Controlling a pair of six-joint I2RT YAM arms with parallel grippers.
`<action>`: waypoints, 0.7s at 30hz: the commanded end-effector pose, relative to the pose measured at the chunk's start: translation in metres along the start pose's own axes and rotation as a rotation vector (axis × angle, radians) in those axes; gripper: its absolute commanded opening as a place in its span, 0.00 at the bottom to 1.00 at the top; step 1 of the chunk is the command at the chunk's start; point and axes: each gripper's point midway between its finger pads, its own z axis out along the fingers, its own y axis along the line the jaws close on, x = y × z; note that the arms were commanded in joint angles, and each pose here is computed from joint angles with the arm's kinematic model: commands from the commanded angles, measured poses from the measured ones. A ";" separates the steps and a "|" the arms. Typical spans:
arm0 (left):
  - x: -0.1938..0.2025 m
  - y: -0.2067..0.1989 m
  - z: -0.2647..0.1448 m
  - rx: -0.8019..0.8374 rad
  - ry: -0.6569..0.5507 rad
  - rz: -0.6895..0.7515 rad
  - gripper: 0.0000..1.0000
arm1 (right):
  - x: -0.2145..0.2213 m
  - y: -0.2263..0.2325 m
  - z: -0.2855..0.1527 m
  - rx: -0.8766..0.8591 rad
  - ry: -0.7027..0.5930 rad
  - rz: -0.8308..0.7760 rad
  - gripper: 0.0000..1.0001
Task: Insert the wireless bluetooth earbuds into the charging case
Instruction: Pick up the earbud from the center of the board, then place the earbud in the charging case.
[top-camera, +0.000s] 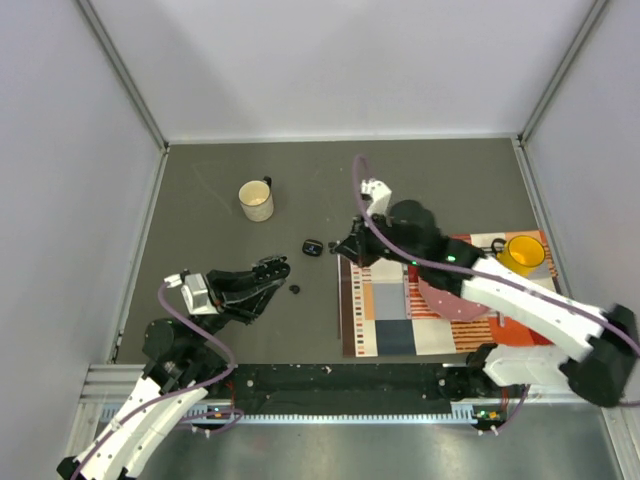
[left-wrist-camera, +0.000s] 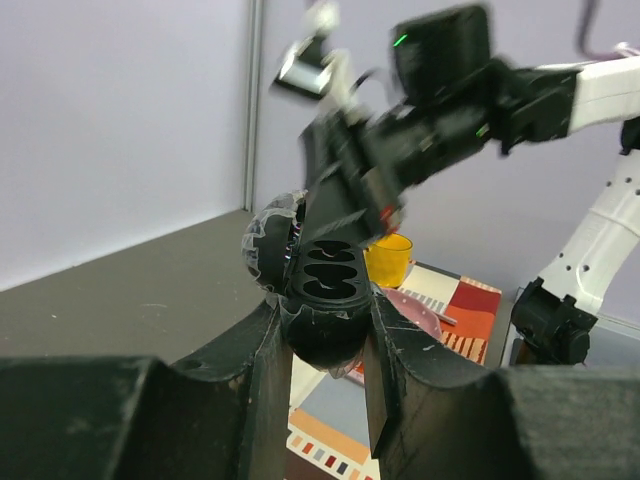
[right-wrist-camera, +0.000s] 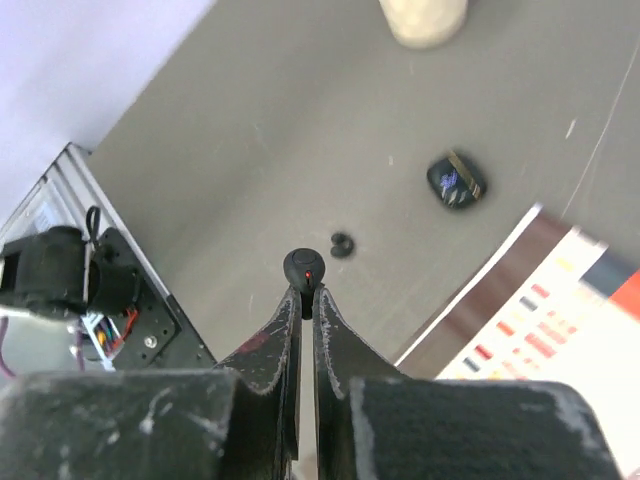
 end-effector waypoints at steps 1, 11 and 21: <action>-0.023 -0.007 0.004 0.029 -0.051 0.042 0.00 | -0.043 0.034 -0.077 -0.172 -0.130 -0.466 0.00; -0.016 -0.022 0.011 0.127 0.001 0.037 0.00 | -0.060 0.090 -0.169 -0.433 -0.070 -0.841 0.00; -0.004 -0.044 0.016 0.283 0.086 0.032 0.00 | -0.039 0.119 -0.174 -0.564 0.140 -1.059 0.00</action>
